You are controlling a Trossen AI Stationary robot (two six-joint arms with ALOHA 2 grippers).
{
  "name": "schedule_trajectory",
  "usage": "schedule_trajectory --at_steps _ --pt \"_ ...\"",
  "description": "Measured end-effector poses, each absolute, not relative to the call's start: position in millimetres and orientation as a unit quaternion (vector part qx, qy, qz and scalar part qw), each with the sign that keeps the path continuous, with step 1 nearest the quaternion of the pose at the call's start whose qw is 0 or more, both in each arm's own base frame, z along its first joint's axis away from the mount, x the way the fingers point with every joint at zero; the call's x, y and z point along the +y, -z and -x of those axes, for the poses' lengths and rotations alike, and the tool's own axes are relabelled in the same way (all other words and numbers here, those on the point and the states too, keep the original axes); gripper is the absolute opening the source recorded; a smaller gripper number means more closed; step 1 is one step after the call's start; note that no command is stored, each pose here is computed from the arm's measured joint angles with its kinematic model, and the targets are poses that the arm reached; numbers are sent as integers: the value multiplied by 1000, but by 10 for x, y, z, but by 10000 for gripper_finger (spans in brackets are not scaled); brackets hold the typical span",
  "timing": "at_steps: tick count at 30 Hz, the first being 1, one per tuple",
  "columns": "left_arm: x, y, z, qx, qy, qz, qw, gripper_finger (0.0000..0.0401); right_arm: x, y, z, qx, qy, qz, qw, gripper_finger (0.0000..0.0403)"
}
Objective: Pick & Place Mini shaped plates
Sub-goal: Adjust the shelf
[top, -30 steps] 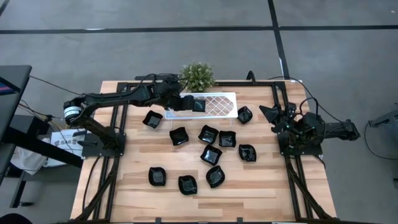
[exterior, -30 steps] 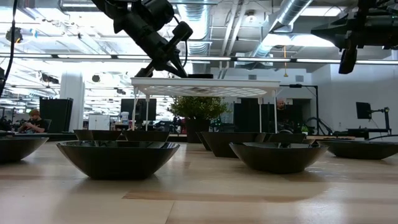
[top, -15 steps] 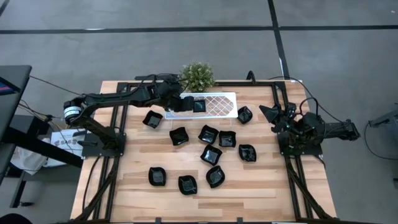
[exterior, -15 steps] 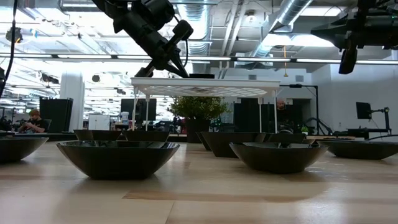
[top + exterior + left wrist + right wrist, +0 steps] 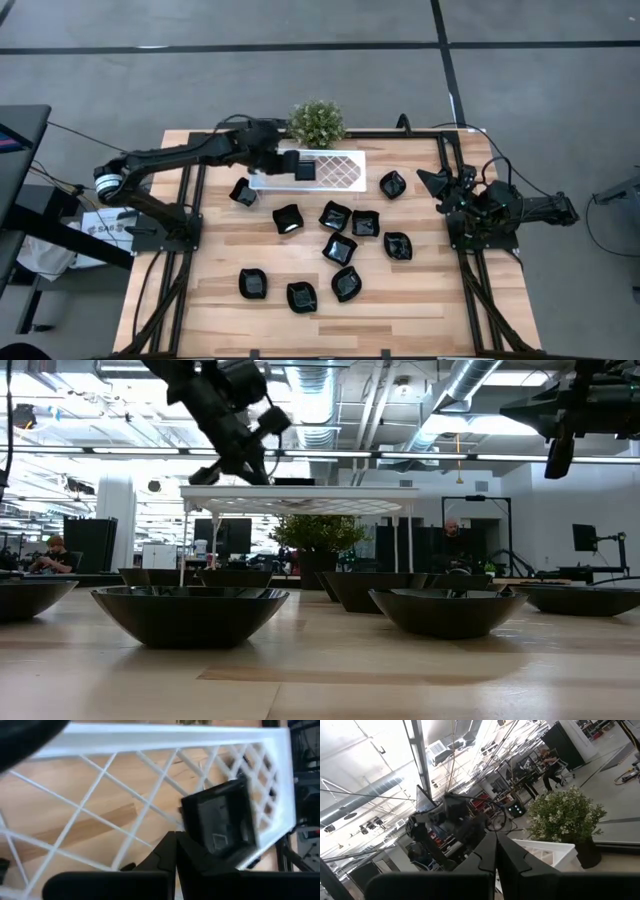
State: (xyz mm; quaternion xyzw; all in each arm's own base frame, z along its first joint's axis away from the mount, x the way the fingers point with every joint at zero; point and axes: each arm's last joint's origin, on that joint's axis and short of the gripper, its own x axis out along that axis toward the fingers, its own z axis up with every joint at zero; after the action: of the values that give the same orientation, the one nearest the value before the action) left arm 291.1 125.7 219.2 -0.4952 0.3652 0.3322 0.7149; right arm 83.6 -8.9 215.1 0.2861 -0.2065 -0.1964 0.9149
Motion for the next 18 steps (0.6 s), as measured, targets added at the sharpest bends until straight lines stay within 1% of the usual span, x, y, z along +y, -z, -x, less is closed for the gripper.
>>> schedule_trajectory --at_steps 5,11,15,18 --pt "1202 -2511 -2779 312 -341 479 746 6 -88 -2151 -836 -206 196 -286 915 0" --pt "1114 -2934 -2518 235 -351 464 778 6 -91 -2150 -835 -207 199 -286 914 0" --pt "1038 -3050 -2303 233 -384 465 763 6 -90 -2150 -835 -207 199 -286 914 0" --pt "1000 -3004 -2172 268 -430 457 731 6 -90 -2150 -835 -207 198 -286 914 0"
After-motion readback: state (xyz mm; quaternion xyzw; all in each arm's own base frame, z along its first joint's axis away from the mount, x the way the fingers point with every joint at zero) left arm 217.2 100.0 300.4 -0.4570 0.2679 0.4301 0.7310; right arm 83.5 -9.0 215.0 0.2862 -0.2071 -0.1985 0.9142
